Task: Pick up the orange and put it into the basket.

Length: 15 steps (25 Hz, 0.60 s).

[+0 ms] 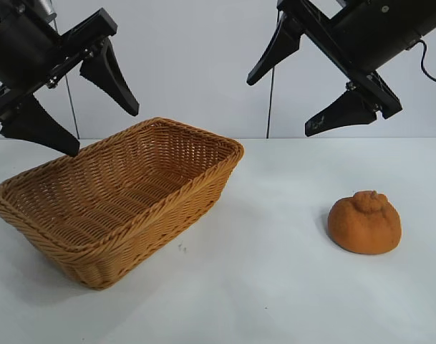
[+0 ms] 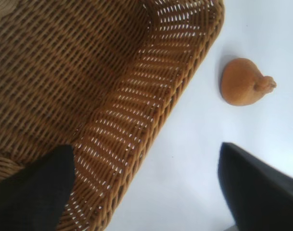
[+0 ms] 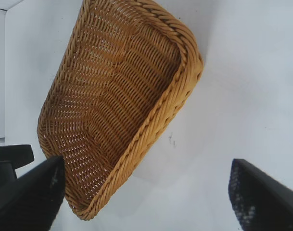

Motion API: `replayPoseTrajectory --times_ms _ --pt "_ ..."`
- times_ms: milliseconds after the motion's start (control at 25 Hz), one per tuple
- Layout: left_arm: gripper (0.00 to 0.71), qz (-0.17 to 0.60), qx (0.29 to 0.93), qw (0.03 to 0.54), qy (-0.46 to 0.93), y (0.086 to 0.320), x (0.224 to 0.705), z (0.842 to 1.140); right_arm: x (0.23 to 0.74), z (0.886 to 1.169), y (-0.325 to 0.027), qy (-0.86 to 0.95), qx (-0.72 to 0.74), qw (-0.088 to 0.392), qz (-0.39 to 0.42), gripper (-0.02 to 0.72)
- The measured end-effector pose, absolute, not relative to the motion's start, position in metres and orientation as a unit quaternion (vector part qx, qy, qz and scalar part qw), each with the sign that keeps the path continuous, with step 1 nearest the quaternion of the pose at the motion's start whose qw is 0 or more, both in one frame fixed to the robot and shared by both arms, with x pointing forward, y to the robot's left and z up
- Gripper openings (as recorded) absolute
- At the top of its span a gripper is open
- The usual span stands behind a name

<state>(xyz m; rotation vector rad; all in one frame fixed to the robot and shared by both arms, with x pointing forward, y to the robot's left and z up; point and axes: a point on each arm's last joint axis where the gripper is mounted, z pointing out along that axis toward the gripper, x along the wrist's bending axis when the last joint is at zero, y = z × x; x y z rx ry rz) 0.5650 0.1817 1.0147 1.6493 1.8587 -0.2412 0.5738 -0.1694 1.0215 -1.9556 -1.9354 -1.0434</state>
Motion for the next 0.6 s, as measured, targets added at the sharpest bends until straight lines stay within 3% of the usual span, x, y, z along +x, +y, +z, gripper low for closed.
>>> replayPoseTrajectory --times_ms 360,600 --pt "0.581 -0.087 0.619 0.32 0.712 0.189 0.567 1.017 0.574 1.022 -0.169 -0.654 -0.661 0.099 -0.353 0.631" --pt "0.581 -0.034 0.593 0.315 0.74 0.214 0.554 1.047 0.574 1.022 -0.169 -0.654 -0.661 0.099 -0.353 0.631"
